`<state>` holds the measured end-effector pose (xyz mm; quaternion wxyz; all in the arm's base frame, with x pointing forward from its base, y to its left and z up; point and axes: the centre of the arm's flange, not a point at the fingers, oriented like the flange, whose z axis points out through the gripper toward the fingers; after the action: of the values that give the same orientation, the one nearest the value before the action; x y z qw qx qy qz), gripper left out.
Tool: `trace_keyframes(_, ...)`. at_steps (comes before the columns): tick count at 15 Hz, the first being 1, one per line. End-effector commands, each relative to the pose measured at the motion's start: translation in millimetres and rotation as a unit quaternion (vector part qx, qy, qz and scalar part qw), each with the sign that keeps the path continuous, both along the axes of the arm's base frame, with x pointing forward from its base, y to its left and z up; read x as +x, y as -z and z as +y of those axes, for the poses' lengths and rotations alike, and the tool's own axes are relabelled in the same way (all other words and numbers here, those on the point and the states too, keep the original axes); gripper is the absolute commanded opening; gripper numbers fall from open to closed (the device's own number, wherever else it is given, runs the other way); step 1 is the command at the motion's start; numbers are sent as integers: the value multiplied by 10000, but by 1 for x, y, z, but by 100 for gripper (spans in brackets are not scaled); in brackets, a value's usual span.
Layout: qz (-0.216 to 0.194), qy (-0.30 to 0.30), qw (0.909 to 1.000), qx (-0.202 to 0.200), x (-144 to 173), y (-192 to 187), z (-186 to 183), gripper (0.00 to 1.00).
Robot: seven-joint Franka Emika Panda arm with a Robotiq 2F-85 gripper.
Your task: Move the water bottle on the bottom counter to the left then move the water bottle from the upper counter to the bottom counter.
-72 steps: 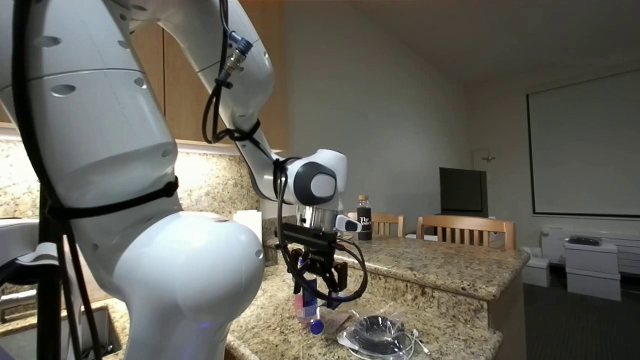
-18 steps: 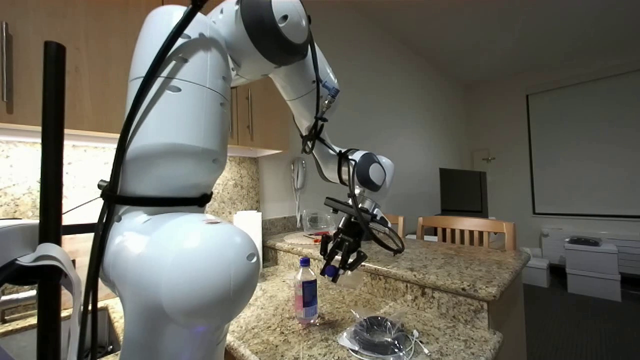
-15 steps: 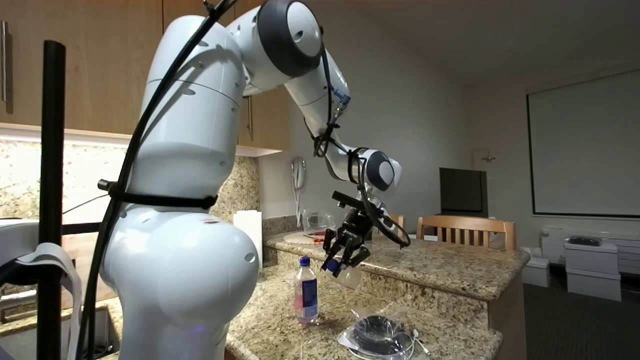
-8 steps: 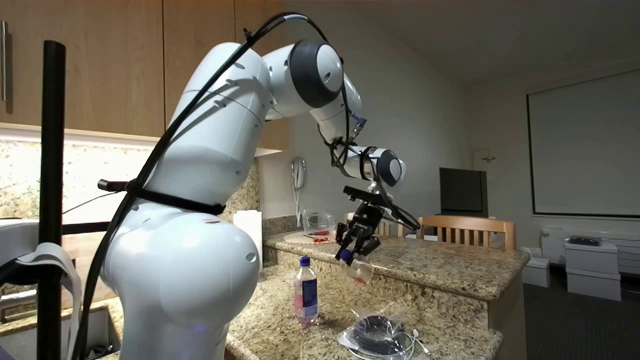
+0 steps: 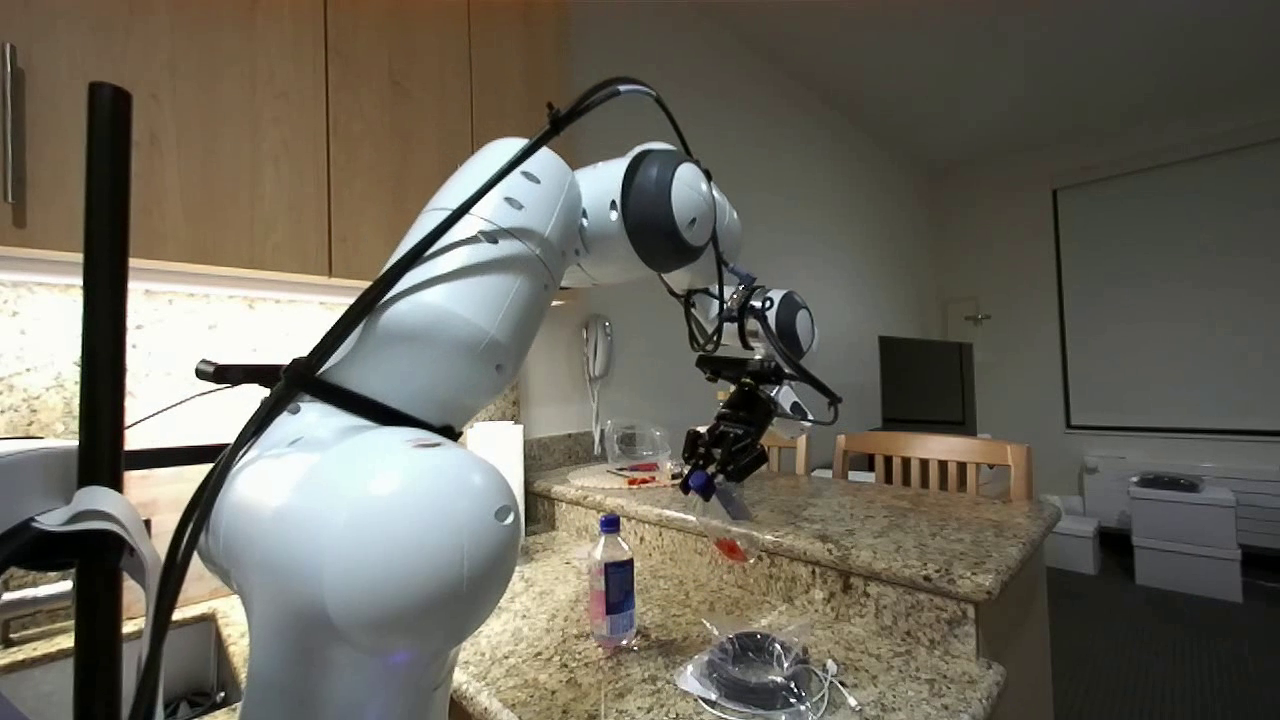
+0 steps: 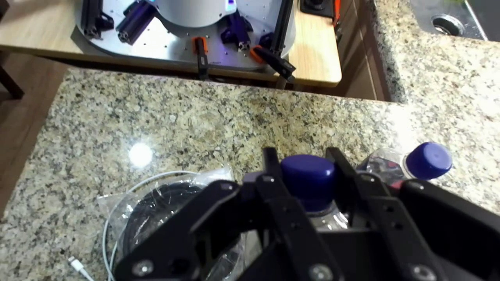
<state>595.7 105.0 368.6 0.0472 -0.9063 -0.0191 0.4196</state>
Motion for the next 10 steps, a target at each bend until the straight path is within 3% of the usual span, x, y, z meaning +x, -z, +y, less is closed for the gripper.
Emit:
trace_keyframes(1,680,115,9972,-294,20,-4,0,14)
trace_keyframes(6,1630,22,9856,-455,12,9,-5,14)
trace_keyframes(10,2101,-118,9769,-358,11,18,-5,14)
